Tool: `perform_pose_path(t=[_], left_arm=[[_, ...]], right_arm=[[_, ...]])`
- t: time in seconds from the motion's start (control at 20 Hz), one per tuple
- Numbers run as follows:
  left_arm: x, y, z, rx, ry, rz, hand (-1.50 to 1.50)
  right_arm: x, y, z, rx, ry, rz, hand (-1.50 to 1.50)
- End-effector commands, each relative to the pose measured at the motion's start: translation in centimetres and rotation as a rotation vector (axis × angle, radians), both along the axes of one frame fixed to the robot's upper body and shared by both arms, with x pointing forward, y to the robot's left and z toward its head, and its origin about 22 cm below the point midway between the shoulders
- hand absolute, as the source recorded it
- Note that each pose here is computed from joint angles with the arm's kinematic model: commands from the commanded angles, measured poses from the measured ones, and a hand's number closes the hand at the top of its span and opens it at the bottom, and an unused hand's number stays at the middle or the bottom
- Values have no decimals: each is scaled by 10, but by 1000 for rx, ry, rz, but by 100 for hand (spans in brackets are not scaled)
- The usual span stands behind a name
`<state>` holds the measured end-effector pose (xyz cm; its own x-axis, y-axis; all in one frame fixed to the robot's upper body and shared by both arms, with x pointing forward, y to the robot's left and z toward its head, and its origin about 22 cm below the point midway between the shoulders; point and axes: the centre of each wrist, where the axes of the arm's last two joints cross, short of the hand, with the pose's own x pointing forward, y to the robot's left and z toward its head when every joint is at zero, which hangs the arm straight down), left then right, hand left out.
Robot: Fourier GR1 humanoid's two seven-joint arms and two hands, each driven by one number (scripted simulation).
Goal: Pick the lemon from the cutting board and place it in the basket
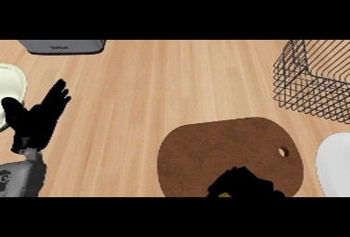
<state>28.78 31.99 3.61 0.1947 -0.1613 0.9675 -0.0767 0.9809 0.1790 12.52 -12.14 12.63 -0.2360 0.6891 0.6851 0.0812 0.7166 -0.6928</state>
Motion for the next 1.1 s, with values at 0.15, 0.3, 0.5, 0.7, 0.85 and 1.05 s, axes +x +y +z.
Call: perform_pose_path(t=[0.15,0.3,0.5,0.7,0.85,1.05], left_arm=[[-2,-6,11,2,-2,-35,0],[-1,-10,9,7,2,-59,0],[10,-3,9,-7,-7,-16,0],[7,0,-1,-8,0,-15,0],[8,7,5,6,-14,-21,0],[0,11,13,-4,-4,-44,0]], right_arm=[[-3,-22,79,93,-99,-132,150],[22,-21,95,83,-110,-193,150],[47,-13,124,89,-141,-239,150],[91,-38,149,38,-140,-346,150],[112,-69,150,-5,-141,-426,150],[130,-95,143,-25,-120,-503,150]])
